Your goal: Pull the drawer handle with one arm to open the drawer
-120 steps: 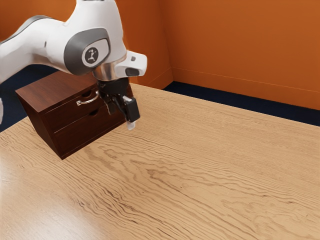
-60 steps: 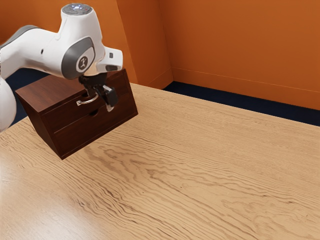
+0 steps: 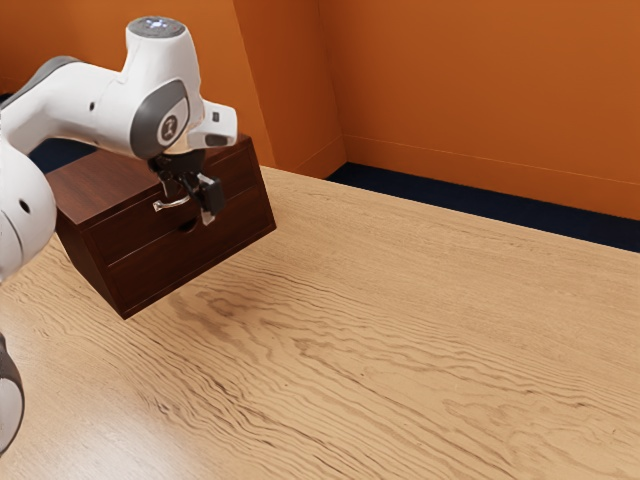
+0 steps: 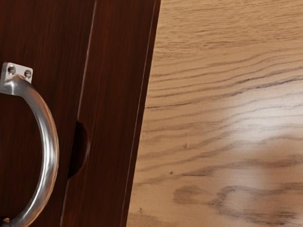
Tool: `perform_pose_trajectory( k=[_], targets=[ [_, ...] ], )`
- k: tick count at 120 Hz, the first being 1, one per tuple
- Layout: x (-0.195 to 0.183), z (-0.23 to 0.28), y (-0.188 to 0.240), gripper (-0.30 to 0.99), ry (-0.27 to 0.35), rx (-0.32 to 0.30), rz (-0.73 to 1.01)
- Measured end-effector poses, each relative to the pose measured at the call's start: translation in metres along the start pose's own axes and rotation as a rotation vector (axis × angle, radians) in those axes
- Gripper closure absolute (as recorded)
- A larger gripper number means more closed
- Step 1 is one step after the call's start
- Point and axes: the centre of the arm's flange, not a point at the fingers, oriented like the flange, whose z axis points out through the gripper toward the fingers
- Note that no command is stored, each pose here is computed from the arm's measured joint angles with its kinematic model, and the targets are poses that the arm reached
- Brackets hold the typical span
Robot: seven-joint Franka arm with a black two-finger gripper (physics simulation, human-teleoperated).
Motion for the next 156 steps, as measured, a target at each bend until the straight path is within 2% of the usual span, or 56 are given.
perform_pose_trajectory(
  k=[14, 38, 71, 126, 149, 156],
  targets=[
    [0.008, 0.013, -0.004, 0.0, -0.008, 0.021, 0.006],
    [0.015, 0.017, -0.009, 0.0, 0.013, 0.044, 0.017],
    [0.018, 0.023, -0.01, 0.01, 0.021, 0.05, 0.031],
    [0.021, 0.041, 0.0, 0.0, -0.002, -0.002, 0.041],
    [0.018, 0.025, 0.006, 0.1, 0.017, -0.022, 0.046],
    [0.016, 0.024, 0.008, 0.08, 0.015, -0.031, 0.049]
  ],
)
